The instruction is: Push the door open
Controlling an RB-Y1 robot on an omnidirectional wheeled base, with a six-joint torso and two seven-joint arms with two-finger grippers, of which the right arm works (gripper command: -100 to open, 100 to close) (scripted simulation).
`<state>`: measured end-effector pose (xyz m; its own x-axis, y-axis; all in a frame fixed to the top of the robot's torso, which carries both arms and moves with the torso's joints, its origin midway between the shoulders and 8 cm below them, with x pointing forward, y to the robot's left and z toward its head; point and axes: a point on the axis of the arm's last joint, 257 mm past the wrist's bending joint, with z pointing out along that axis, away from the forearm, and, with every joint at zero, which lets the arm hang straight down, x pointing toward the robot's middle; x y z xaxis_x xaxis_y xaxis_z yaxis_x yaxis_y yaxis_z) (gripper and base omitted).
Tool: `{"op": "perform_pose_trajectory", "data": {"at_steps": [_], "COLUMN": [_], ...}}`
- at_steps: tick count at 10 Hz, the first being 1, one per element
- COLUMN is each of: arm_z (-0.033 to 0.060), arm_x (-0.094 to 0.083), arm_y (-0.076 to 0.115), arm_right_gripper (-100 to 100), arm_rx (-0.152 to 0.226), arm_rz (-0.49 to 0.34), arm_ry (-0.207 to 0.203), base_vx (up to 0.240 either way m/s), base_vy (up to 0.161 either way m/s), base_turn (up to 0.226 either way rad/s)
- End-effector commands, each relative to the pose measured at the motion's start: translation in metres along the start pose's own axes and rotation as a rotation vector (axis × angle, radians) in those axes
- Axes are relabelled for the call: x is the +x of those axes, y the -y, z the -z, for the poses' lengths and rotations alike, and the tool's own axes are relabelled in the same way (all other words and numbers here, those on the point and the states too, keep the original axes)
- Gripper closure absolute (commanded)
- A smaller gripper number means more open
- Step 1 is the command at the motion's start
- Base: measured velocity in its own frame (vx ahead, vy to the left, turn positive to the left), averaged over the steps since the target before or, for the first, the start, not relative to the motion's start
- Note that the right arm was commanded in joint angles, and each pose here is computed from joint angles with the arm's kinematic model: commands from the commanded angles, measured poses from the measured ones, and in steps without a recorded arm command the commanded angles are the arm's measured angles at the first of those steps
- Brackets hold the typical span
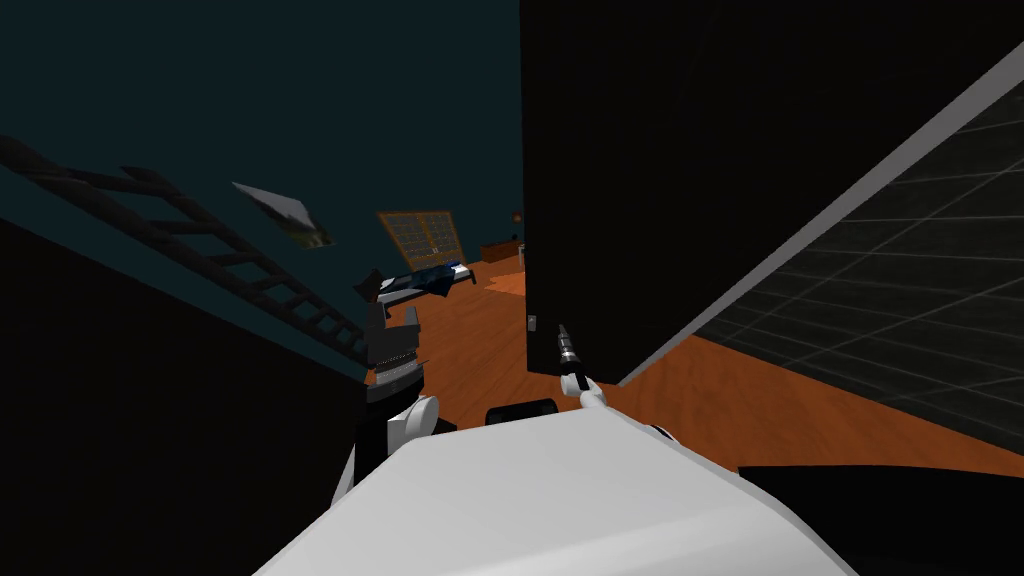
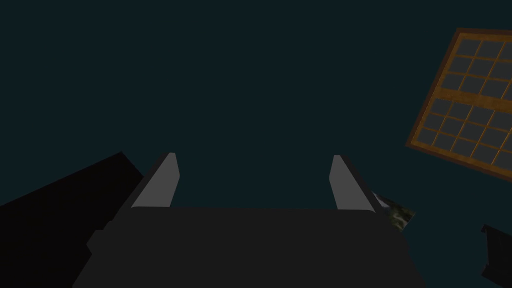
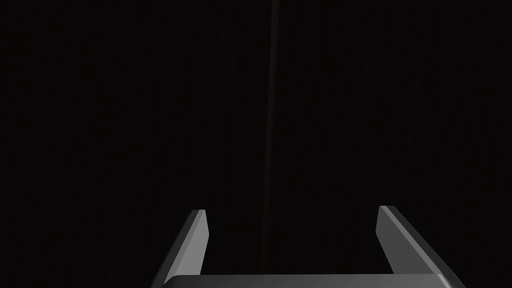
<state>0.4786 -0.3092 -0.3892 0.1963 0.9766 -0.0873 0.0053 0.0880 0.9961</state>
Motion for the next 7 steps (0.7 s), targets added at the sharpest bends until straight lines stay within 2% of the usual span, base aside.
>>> {"op": "perform_pose_trajectory", "data": {"at_steps": [1, 4, 7], "arm_z": [-0.0032, -0.0072, -0.0090], "arm_x": [0.007, 0.024, 0.041], "arm_y": [-0.001, -0.002, -0.002], "arm_right_gripper": [-100, -100, -100], "arm_rx": [-0.002, -0.002, -0.001], "arm_rz": [-0.004, -0.016, -0.033], "arm_ry": [-0.011, -0.033, -0.053], "base_vx": [-0.040, -0.059, -0.052], "base_vy": [-0.002, 0.008, 0.037], "base_turn": [-0.114, -0.138, -0.073]}}
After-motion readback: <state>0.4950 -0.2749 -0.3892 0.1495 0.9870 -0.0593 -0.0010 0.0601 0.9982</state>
